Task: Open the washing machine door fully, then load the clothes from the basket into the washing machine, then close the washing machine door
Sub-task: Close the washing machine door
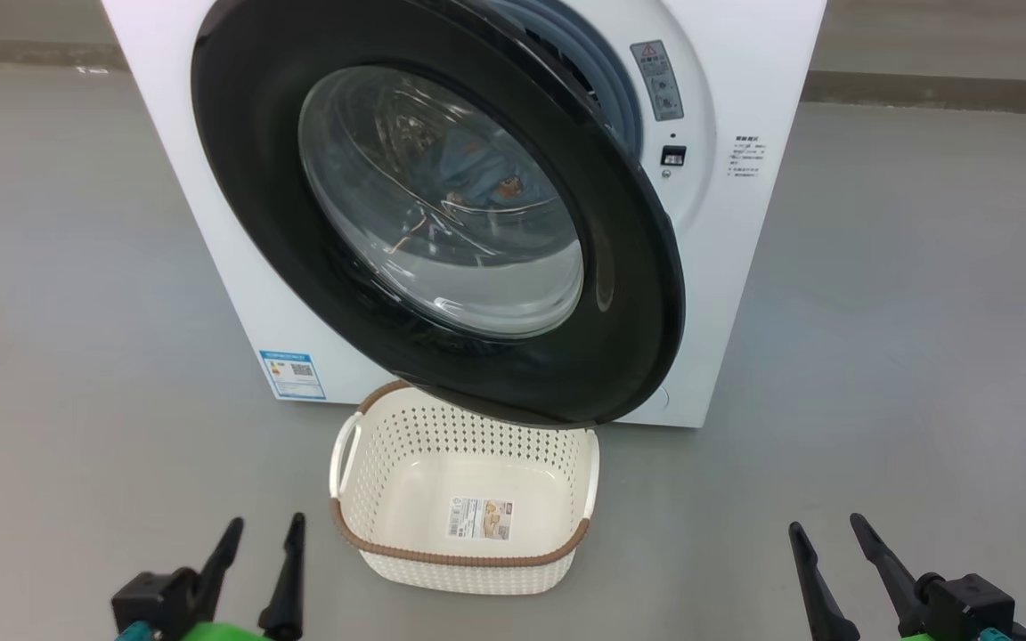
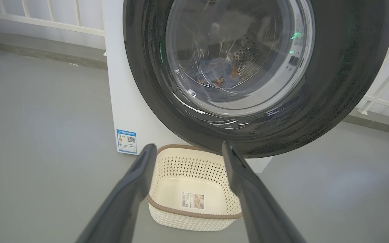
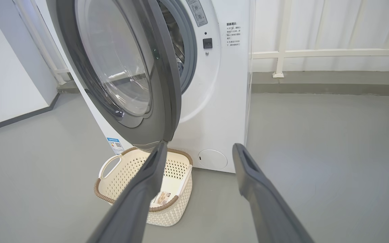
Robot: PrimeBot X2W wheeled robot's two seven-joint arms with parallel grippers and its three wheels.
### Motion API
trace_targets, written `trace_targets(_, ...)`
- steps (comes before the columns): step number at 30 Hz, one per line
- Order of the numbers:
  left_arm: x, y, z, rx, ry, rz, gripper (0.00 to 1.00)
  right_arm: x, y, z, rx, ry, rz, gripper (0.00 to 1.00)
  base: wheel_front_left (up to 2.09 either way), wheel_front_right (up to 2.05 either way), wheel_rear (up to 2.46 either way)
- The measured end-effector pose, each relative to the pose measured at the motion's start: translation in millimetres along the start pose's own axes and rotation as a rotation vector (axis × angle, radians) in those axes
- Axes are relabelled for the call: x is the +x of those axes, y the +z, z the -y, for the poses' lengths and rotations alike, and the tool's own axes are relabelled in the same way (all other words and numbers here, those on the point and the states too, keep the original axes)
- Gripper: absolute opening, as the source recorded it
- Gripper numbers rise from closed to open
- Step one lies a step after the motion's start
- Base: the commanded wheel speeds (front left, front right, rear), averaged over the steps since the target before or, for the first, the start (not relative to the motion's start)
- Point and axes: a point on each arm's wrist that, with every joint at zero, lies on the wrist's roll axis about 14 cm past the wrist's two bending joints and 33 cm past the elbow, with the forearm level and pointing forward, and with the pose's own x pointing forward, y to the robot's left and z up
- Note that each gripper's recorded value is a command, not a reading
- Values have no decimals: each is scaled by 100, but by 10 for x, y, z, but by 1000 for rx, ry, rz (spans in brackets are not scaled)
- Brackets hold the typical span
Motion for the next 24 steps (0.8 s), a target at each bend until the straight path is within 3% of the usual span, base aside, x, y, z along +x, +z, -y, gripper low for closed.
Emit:
trace_targets(8, -196, 45, -292, 46, 102, 32, 100, 0, 42, -37, -6, 9, 12, 100, 0, 0, 0)
trace_targets(24, -176, 71, -347, 46, 127, 52, 100, -8, -46, 80, -17, -16, -17, 100, 0, 0, 0)
